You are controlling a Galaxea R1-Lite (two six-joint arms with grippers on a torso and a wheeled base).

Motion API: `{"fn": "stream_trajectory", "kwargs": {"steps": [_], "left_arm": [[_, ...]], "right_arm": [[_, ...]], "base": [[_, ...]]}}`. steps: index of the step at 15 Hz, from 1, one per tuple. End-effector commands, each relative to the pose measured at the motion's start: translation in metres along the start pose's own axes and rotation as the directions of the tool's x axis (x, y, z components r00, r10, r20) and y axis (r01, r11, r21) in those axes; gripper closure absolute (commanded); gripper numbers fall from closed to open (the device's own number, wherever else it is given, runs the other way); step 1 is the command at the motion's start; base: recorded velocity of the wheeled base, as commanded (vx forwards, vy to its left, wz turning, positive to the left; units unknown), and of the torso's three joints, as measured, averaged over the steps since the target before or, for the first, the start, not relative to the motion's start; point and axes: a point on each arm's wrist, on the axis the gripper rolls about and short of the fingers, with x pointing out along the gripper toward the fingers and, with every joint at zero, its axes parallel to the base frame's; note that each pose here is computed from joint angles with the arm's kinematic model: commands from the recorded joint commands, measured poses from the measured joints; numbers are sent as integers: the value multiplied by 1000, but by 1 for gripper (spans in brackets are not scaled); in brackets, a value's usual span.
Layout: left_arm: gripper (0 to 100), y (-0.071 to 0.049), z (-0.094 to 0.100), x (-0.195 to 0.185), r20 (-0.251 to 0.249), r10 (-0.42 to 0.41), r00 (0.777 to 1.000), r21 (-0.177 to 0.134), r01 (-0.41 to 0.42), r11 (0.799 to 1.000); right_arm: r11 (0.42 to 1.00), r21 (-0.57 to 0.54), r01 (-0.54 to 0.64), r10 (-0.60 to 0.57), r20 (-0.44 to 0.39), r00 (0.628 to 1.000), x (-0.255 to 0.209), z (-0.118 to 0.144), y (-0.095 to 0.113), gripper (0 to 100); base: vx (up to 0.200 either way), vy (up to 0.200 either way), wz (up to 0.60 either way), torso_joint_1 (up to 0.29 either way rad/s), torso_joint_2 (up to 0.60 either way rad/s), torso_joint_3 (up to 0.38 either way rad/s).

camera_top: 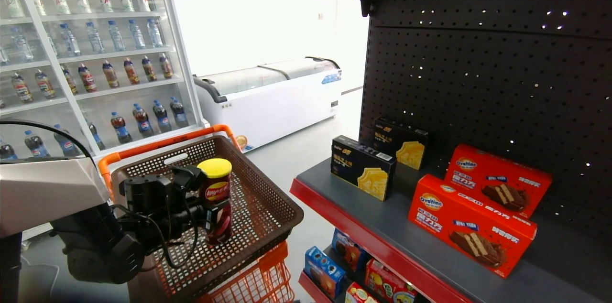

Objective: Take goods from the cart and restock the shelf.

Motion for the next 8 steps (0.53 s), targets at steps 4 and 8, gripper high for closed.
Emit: {"fn": "stream_trajectory", "kwargs": {"steps": [4,8], "left_arm": [[100,-14,74,-43,164,30,986,66,-42,997],[100,-32,123,-109,91,14,996,25,-16,1000]], "right_arm": [[1000,0,-1,1,1,1000,0,0,0,0],[1000,0,-1,1,1,1000,0,0,0,0]], "base": [[0,0,0,0,0,0],[0,0,0,0,0,0]]}}
